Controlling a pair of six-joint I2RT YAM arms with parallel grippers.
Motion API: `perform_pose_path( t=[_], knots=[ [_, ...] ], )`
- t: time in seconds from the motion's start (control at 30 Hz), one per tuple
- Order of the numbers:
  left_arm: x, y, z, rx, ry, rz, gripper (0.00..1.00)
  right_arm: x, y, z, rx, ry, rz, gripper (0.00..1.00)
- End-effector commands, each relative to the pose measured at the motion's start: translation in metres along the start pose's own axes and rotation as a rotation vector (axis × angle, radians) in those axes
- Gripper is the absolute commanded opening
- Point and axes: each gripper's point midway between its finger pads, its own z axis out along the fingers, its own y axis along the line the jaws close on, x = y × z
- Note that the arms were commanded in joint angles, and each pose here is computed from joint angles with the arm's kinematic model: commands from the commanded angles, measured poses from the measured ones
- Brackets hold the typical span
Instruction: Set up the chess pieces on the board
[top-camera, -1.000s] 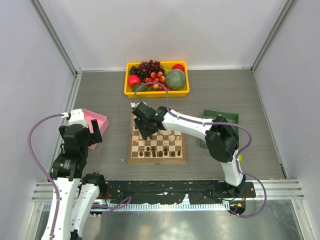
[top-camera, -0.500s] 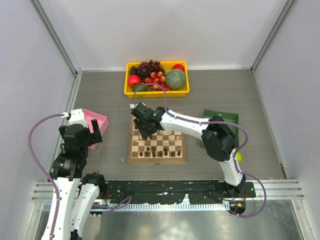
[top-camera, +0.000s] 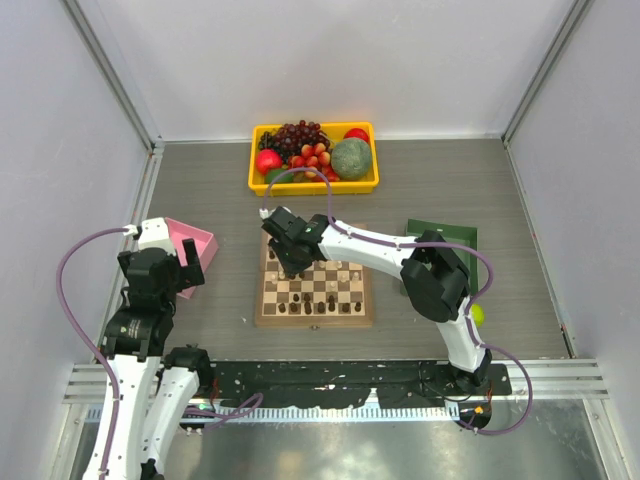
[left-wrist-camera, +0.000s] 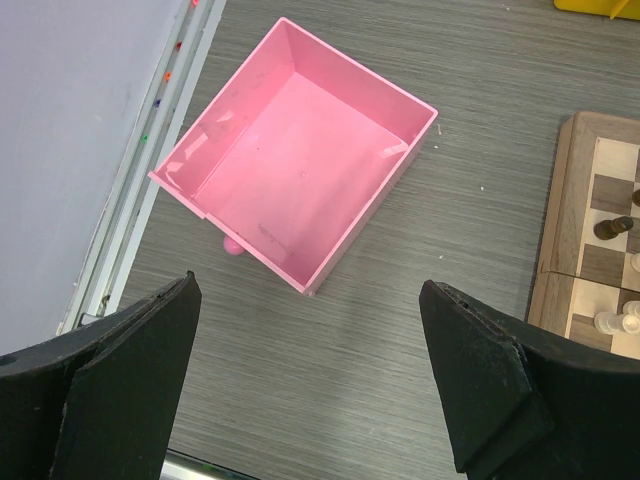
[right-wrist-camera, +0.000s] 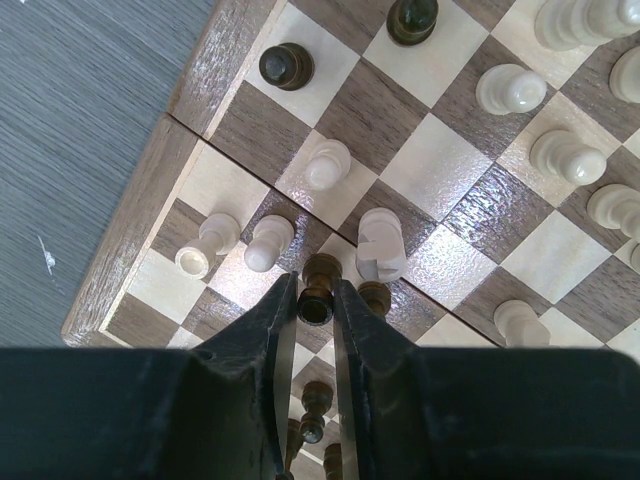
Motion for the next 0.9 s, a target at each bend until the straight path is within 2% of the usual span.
perform_pose_path(
  t=[0.0,0.27,0.43,0.6,0.87],
  knots=[
    [-0.01,-0.001,0.001,0.0,-0.035,-0.021,0.99,-0.022,0.005,-0.015,-0.012,-0.068,-0.005,0.24],
    [-0.009,-0.001,0.002,0.0,-0.032,-0.02,0.99,-0.032,0.007,-0.053,-0.032,-0.136,-0.006,0.22],
    [-0.01,-0.001,0.001,0.0,-0.038,-0.022,0.99,-0.031,0.023,-0.075,-0.071,-0.167,-0.033,0.22],
    [-0.009,0.0,0.001,-0.002,-0.035,-0.021,0.99,-0.025,0.057,-0.079,-0.137,-0.169,-0.079,0.23],
    [-0.01,0.001,0.0,-0.007,-0.043,-0.025,0.99,0.0,0.108,-0.057,-0.198,-0.099,-0.185,0.23]
  ],
)
